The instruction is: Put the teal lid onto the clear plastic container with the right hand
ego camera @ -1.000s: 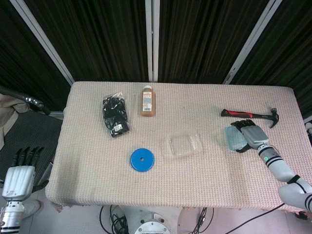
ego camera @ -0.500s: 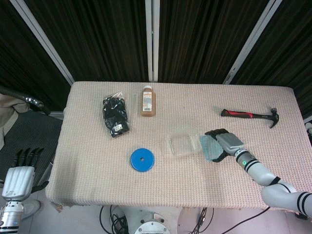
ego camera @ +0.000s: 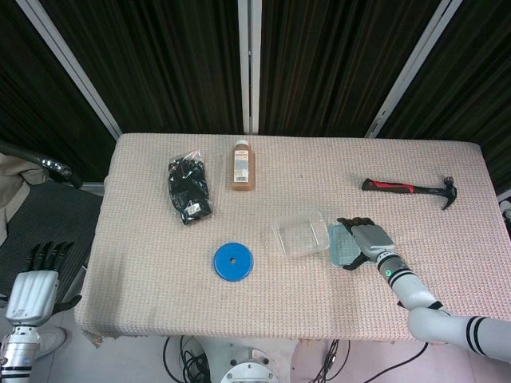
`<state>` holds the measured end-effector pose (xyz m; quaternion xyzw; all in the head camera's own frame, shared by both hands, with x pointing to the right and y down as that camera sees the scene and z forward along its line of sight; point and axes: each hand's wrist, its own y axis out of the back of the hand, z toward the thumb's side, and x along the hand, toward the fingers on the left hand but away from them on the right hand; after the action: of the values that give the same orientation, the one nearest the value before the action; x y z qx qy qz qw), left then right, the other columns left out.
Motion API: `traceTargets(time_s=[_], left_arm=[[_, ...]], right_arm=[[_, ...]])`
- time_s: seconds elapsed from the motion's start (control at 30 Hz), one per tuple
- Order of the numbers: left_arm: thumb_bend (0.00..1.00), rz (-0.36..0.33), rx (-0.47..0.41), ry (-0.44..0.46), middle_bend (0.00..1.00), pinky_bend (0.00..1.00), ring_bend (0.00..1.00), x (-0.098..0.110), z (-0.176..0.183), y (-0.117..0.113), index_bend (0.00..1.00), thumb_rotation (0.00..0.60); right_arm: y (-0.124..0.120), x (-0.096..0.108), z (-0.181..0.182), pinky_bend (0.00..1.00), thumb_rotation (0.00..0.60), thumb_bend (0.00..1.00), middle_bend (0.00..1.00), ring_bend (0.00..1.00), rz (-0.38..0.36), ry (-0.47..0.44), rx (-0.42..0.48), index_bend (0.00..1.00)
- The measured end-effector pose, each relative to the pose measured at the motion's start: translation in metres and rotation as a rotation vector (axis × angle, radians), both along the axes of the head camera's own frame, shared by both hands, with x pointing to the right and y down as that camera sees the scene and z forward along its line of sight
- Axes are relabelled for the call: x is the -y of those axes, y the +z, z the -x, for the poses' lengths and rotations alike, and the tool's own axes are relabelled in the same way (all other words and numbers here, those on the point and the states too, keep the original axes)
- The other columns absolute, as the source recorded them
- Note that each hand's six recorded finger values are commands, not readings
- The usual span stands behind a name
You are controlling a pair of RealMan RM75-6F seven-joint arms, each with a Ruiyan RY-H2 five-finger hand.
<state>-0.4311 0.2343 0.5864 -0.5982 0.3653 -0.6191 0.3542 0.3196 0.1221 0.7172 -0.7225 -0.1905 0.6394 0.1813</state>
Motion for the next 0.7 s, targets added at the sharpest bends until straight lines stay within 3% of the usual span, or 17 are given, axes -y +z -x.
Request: traceTargets(time_s=[0.3,0.57,0.7], left_arm=[[0.00,0.001,-0.003,-0.002,0.09,0.02,0.01,0.002,0.001,0.002,0.10,0.600],[0.00,0.005,-0.006,0.000,0.09,0.02,0.01,0.002,0.000,0.003,0.10,0.600],[0.00,0.007,-0.007,-0.001,0.09,0.02,0.01,0.000,-0.001,0.003,0.10,0.600]], right_arm=[[-0.010,0.000,-0.008,0.00,0.600,0.00,0.00,0.00,-0.005,0.034,0.003,0.00],[-0.023,-0.003,-0.018,0.00,0.600,0.00,0.00,0.00,-0.042,0.013,-0.009,0.00],[-0.023,-0.002,-0.014,0.00,0.600,0.00,0.08,0.00,-0.075,-0.061,0.011,0.00]])
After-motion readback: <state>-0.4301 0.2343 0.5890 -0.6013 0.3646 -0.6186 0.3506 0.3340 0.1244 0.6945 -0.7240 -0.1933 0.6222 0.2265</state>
